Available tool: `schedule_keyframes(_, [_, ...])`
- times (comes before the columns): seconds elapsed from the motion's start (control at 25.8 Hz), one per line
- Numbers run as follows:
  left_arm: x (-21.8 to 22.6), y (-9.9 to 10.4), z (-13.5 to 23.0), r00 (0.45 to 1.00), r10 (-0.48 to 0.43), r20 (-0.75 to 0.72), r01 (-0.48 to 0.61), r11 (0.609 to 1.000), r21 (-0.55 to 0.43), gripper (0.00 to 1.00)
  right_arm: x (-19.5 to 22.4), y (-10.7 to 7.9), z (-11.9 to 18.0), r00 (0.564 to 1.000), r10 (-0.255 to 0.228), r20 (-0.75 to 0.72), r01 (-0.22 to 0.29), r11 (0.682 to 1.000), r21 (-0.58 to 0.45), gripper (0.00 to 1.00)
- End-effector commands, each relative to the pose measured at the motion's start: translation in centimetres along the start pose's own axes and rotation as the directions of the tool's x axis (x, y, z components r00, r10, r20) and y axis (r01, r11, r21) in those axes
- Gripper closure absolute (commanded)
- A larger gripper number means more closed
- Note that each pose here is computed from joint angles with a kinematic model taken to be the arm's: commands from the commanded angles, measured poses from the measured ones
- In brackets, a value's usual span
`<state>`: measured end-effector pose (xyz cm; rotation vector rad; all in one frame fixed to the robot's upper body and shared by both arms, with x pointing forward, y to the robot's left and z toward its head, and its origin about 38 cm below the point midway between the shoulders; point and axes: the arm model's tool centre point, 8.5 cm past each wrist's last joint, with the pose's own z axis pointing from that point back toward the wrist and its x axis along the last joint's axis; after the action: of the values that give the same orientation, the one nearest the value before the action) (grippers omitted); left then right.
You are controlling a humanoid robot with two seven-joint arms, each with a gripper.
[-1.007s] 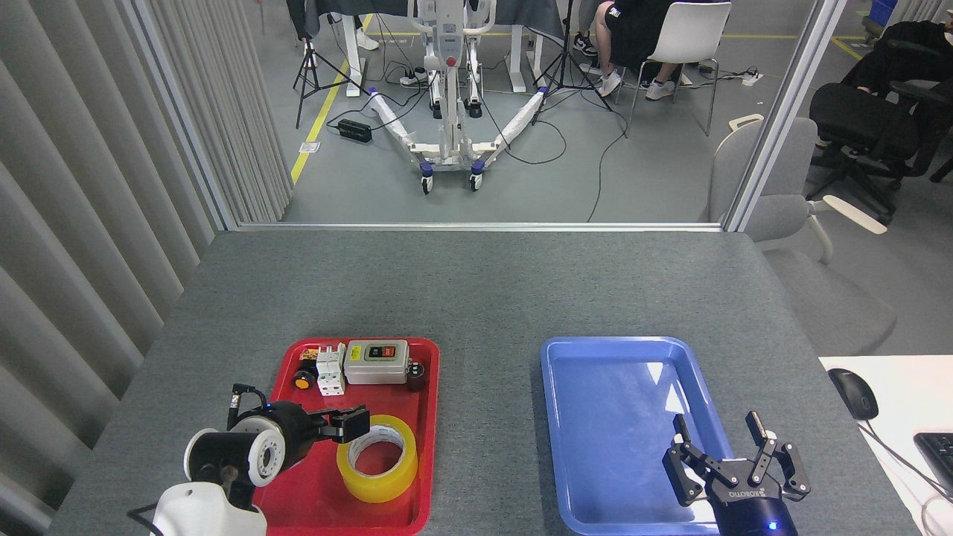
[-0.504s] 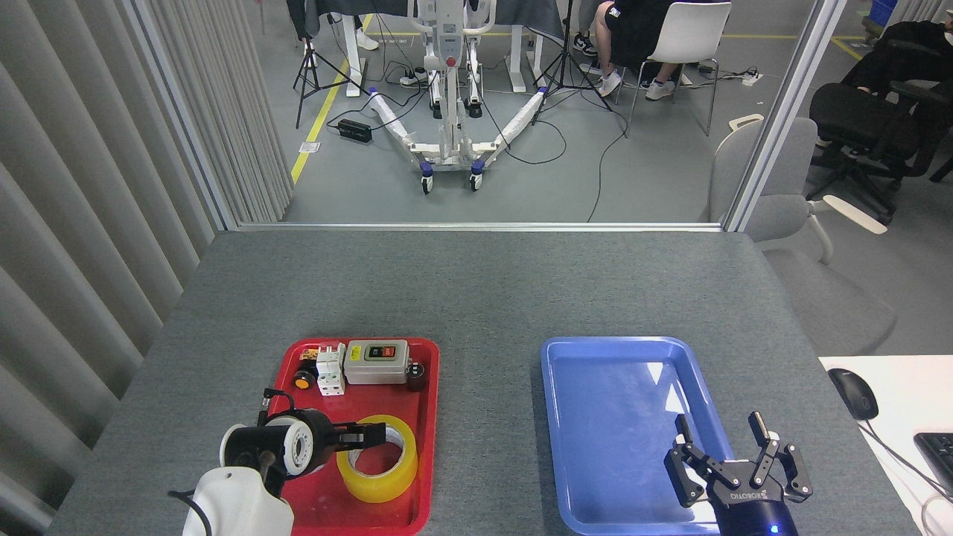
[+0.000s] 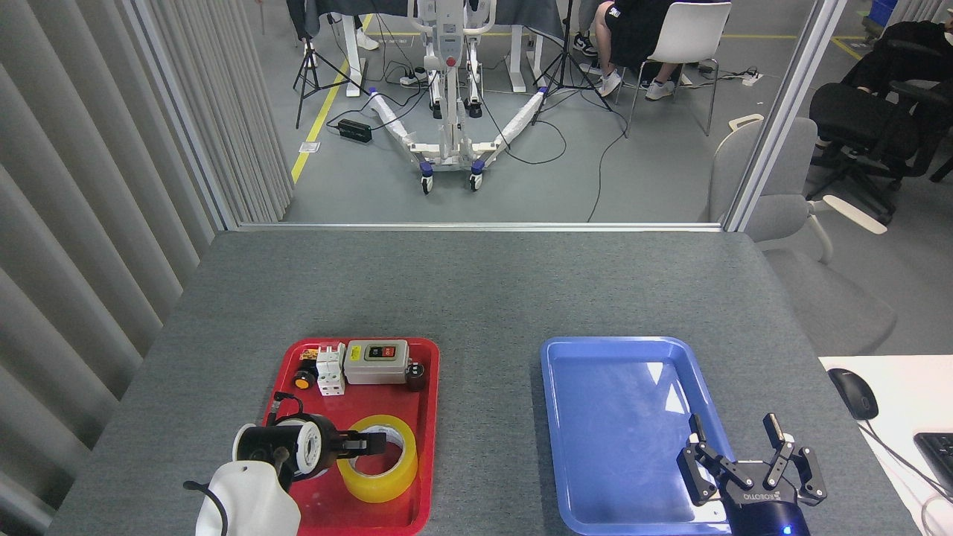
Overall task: Place and move tape with both arms
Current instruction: 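Insert the left gripper into the tape roll's hole and close it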
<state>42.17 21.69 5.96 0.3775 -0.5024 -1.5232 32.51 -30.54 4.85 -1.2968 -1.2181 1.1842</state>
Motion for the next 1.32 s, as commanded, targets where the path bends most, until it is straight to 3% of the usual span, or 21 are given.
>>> schedule_keyframes(0.0, [-0.1,0.1,-0.3,1.0,0.0,-0.003,0.0,1.0,-0.014,0.0,0.0,0.2,0.2,1.0,0.001,0.001,-0.001,1.0,0.009,0.01])
schedule_keyframes(0.31, [0.1,0.4,-1.1,1.0,0.005,0.003,-0.005,0.999,-0.042,0.0,-0.2,0.3,0.3,1.0,0.014,0.002,-0.014,1.0,0.015,0.01])
schedule_keyframes(0.7, [-0.4,-1.3,-3.0,1.0,0.016,-0.01,-0.017,0.992,-0.121,0.0,0.0,0.4,0.3,1.0,0.013,0.006,-0.013,1.0,0.016,0.01])
schedule_keyframes(1.08, [-0.7,-1.3,-3.1,0.996,0.073,-0.059,-0.08,0.991,-0.112,0.0,0.3,0.3,0.2,1.0,0.012,0.011,-0.012,1.0,0.013,0.01])
schedule_keyframes(1.28, [-0.3,-1.2,-3.1,0.993,0.086,-0.075,-0.093,0.991,-0.092,0.2,0.3,0.4,0.3,1.0,0.013,0.012,-0.013,1.0,0.015,0.01])
